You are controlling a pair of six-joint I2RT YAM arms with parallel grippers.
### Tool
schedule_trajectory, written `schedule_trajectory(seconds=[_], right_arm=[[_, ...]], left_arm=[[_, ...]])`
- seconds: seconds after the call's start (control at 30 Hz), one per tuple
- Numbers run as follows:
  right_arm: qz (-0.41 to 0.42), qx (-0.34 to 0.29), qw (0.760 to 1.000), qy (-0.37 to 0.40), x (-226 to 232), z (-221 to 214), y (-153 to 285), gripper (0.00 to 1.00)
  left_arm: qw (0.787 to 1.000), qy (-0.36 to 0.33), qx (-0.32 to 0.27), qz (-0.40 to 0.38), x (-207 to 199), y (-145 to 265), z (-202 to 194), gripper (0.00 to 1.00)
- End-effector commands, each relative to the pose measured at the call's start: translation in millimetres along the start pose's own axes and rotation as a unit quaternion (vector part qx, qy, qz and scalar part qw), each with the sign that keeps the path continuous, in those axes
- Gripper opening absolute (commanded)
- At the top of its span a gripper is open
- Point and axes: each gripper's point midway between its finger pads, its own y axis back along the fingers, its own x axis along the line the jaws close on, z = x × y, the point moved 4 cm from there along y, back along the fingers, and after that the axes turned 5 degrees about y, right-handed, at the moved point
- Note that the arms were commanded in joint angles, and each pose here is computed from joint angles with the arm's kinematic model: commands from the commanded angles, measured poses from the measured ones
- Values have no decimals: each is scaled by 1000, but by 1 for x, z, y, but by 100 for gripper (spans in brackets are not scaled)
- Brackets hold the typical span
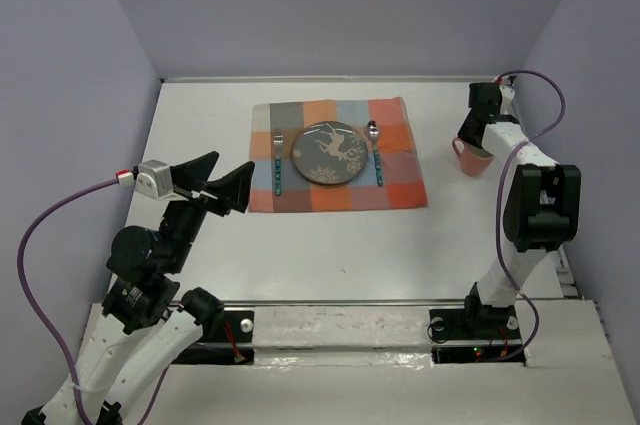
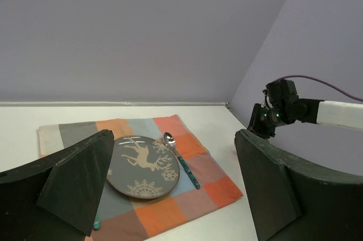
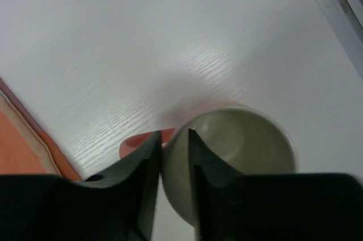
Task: Set the dinner table for one person
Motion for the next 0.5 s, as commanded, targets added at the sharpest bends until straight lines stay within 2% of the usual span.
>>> schedule_trajectory(seconds=[0.0, 0.03, 0.07, 0.2, 0.37, 0.47], right_arm=[[6, -40, 999, -10, 4, 31, 1, 19], [6, -47, 999, -13, 4, 36, 5, 12], [7, -52, 999, -14, 4, 40, 8, 0], [19, -93, 995, 11, 9, 62, 36, 0], [113, -176, 975, 73, 76, 102, 91, 0], [156, -195, 963, 104, 107, 116, 103, 0]], left_arm=[[1000, 2, -21, -15, -5, -2, 8, 99], [1000, 2, -21, -14, -5, -2, 8, 99], [1000, 2, -19, -13, -5, -3, 8, 99], [1000, 1, -18, -11, -4, -4, 7, 99], [1000, -2, -12, -8, -3, -6, 4, 99], [1000, -3, -9, -5, -2, -8, 1, 99]])
